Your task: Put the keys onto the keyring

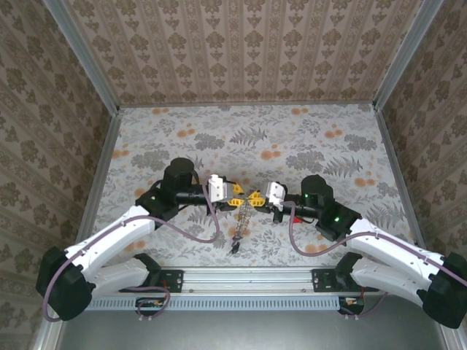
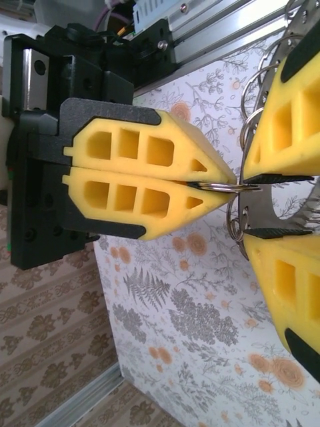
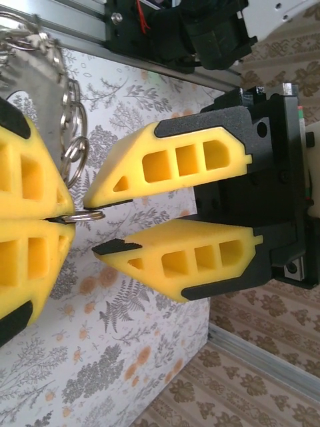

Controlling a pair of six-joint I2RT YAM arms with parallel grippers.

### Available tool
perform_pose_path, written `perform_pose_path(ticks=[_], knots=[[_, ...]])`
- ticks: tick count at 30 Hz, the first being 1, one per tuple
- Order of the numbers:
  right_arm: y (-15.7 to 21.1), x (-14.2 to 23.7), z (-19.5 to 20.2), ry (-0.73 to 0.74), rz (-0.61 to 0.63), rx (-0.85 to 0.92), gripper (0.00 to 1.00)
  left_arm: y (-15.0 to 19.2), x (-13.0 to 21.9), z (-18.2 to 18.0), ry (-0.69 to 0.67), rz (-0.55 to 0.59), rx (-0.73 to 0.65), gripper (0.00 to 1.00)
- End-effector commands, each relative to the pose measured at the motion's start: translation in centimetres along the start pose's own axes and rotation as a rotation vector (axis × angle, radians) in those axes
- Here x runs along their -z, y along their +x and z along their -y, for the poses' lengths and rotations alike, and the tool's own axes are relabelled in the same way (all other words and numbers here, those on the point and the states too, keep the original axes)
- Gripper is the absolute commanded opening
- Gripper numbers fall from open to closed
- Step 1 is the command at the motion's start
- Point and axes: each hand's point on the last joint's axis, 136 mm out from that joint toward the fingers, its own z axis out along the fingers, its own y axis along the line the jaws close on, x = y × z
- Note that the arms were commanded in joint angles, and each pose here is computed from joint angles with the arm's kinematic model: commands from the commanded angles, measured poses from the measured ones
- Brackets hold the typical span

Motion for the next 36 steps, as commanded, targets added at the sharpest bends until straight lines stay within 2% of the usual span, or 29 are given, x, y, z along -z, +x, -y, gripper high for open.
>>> perform_pose_path(ticks=[1, 12, 17, 18, 19, 22, 23, 32, 34, 36], knots=[[-2.1, 0.4, 0.5, 0.018, 0.029, 0.063, 0.00, -0.9, -0.2, 0.1, 0.018, 0.004, -0.033, 0.27], [-2.2, -0.2, 0.5, 0.004, -0.007, 0.112, 0.00, -0.5, -1.1, 0.2, 0.033, -0.034, -0.034, 0.21], [-1.8, -0.4, 0.4, -0.006, -0.062, 0.156, 0.00, -0.5, -1.3, -0.1, 0.013, -0.046, -0.034, 0.00], [-1.7, -0.4, 0.6, 0.002, -0.070, 0.159, 0.00, -0.5, -1.3, -0.1, 0.010, -0.047, -0.033, 0.00], [-1.8, -0.2, 0.7, 0.013, -0.067, 0.158, 0.03, -0.6, -1.2, -0.1, 0.008, -0.041, -0.035, 0.00], [-2.1, 0.5, 0.8, 0.049, -0.028, 0.159, 0.22, -1.0, -1.1, 0.1, -0.001, 0.003, -0.047, 0.00], [-2.2, 0.8, 0.9, 0.057, -0.017, 0.154, 0.24, -1.3, -0.9, 0.1, -0.003, 0.022, -0.056, 0.00], [-1.9, 2.6, -0.7, -0.011, 0.040, 0.066, 0.26, -3.3, -0.1, 1.1, 0.002, 0.188, -0.164, 0.00], [-1.8, 2.6, -0.9, -0.028, 0.041, 0.061, 0.33, -3.7, 0.0, 1.2, 0.002, 0.217, -0.179, 0.00], [-1.5, 2.5, -1.1, -0.035, 0.029, 0.057, 0.36, -3.9, 0.0, 1.4, 0.010, 0.237, -0.188, 0.00]])
